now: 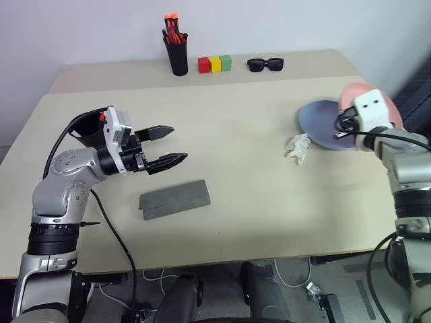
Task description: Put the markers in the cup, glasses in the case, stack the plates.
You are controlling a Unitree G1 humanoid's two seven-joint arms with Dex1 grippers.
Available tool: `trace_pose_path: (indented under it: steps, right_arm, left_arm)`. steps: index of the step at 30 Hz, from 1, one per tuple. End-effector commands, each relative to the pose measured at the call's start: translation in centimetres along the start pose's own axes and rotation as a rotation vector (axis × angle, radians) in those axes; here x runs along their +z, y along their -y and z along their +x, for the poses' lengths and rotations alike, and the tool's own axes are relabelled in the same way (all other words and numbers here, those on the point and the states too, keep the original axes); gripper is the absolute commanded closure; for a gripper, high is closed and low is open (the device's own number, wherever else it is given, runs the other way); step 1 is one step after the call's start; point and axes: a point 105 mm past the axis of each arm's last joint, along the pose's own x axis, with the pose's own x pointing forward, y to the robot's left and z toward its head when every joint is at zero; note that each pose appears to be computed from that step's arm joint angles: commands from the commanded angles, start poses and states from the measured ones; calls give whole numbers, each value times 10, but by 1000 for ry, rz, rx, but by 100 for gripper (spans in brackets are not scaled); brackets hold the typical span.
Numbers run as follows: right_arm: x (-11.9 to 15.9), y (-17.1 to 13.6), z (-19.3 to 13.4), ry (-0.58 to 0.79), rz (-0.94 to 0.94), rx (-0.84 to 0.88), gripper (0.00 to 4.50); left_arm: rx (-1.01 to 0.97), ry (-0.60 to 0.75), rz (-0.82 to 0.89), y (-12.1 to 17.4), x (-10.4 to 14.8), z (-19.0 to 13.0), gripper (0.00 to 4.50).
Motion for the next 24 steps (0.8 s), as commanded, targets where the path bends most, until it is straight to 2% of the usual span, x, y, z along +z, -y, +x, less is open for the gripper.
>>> trace_pose_path:
  steps: [1, 4, 10, 13, 17, 21, 24]
  right_arm:
    - [15, -2, 7, 42, -11, 24, 443]
    - [14, -8, 11, 36, -23, 65, 352]
    - [32, -6, 9, 114, 98, 74, 54]
    - [46, -9, 2, 176, 223, 121, 54]
    - [53, -36, -8, 193, 247, 250, 54]
    - [31, -67, -11, 100, 142, 338, 54]
    - [16, -74, -9, 54, 83, 326, 54]
  left_arm:
    - [24, 26, 41, 2, 14, -6, 0]
    - [39, 21, 38, 2, 14, -10, 0]
    - [62, 21, 29, 1, 11, -14, 0]
    - [65, 34, 20, 0, 12, -14, 0]
    - [58, 40, 26, -1, 13, -11, 0]
    - [43, 50, 28, 0, 16, -6, 0]
    - [38, 49, 27, 2, 16, -4, 0]
